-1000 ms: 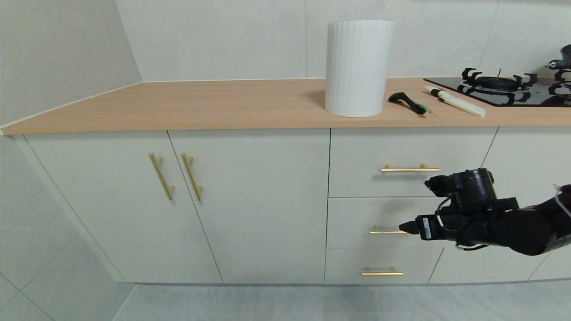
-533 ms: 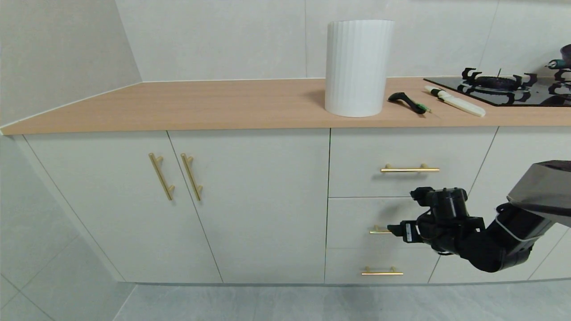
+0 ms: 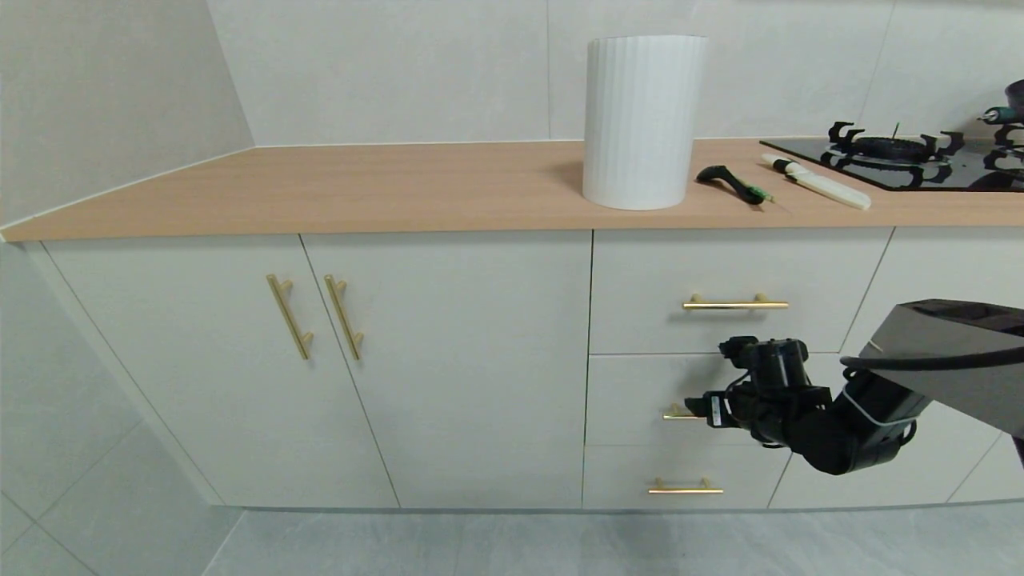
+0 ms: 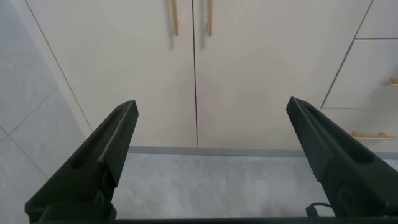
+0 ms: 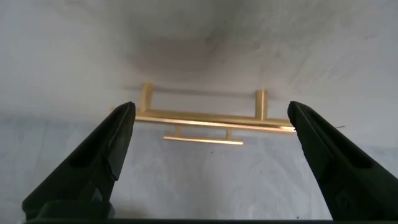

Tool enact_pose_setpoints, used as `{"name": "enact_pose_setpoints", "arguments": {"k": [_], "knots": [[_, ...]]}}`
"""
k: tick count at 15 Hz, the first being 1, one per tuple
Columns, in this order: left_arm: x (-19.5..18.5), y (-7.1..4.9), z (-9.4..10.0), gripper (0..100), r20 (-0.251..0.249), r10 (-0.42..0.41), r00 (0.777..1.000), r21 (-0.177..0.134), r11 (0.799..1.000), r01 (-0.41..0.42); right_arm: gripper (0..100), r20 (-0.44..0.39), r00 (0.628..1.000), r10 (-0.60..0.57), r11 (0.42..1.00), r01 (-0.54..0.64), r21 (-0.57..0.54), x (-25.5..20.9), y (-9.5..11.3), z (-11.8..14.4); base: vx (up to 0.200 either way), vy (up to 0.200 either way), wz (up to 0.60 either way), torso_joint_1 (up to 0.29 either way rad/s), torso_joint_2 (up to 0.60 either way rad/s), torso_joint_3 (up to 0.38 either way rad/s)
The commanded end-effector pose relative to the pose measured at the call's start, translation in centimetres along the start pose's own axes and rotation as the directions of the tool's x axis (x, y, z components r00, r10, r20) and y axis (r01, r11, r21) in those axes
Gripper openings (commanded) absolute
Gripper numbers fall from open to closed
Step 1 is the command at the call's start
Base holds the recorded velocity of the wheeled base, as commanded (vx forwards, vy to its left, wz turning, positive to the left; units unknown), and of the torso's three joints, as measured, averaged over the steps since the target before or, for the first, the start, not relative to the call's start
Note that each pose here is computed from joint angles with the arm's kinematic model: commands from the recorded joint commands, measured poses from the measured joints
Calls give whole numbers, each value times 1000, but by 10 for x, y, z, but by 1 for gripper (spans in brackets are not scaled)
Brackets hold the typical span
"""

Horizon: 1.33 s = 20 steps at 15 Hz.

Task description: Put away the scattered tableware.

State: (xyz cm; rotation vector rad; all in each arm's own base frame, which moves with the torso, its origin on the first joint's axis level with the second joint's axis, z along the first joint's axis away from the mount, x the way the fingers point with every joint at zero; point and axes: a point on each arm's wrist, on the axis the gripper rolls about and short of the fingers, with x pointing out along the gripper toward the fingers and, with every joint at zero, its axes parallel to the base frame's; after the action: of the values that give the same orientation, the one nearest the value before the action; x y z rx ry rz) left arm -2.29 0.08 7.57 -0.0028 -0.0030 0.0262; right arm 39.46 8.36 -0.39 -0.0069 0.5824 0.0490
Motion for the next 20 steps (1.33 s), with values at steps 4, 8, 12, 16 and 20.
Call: {"name": "enact_pose_setpoints", "arguments": {"k": [4, 8, 12, 16, 20], "knots": [[0, 0, 0, 100, -1, 1, 1000, 0, 1000, -1, 100, -4, 998, -62, 998, 62, 8, 21, -7, -11, 0, 0, 0, 0, 0, 0], [0, 0, 0, 100, -1, 0, 1000, 0, 1000, 0, 100, -9, 997, -77, 997, 77, 8, 29, -9, -15, 0, 0, 0, 0, 0, 0], [0, 0, 0, 100, -1, 1, 1000, 0, 1000, -1, 100, -29, 995, -94, 995, 93, -17, 36, -10, -23, 0, 0, 0, 0, 0, 0], [0, 0, 0, 100, -1, 0, 1000, 0, 1000, 0, 100, -44, 994, -95, 995, 94, -40, 35, -10, -26, 0, 0, 0, 0, 0, 0], [0, 0, 0, 100, -1, 0, 1000, 0, 1000, 0, 100, -78, 992, -98, 994, 95, -47, 33, -11, -29, 0, 0, 0, 0, 0, 0]]}}
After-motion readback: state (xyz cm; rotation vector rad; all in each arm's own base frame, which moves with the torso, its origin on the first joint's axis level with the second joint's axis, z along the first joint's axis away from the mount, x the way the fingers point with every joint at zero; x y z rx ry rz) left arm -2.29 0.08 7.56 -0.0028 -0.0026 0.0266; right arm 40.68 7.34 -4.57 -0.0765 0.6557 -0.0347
